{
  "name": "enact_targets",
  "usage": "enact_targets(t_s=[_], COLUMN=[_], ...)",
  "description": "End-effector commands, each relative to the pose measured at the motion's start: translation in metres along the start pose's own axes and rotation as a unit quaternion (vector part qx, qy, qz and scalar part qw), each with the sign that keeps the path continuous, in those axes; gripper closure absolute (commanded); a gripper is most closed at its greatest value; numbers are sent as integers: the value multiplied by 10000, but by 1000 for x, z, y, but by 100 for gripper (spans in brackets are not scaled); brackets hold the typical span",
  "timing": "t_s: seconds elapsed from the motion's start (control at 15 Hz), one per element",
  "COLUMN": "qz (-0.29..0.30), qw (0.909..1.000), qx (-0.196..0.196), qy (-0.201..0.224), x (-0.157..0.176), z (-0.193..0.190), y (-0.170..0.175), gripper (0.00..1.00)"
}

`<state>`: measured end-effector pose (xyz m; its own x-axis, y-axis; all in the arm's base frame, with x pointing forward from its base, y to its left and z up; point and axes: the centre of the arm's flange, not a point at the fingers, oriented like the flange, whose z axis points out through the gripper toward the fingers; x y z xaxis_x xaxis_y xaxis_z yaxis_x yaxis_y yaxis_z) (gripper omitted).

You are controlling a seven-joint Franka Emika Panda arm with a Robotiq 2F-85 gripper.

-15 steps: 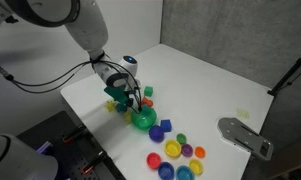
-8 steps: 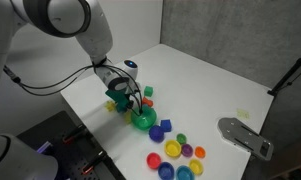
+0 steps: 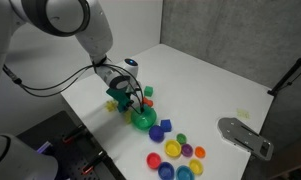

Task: Put the green object inside the block

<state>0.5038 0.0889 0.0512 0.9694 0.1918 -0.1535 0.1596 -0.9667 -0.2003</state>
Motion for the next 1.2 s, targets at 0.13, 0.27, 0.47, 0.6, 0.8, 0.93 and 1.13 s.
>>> enact_targets(t_s=[0.13, 0.27, 0.47, 0.6, 0.8, 0.93, 1.13], qz=[61, 45, 103, 229, 515, 735, 949], qw=[9996, 9992, 9983, 9974, 9941, 9911, 9872], qx=[-203, -242, -350, -460, -761, -957, -1191], qy=[186, 302, 451, 498, 570, 568, 483], x=[4, 5, 0, -6, -15, -18, -26], z=[-62, -88, -129, -152, -177, -187, -190], y=[3, 4, 10, 22, 56, 86, 117], gripper=[93, 93, 92, 93, 92, 92, 52])
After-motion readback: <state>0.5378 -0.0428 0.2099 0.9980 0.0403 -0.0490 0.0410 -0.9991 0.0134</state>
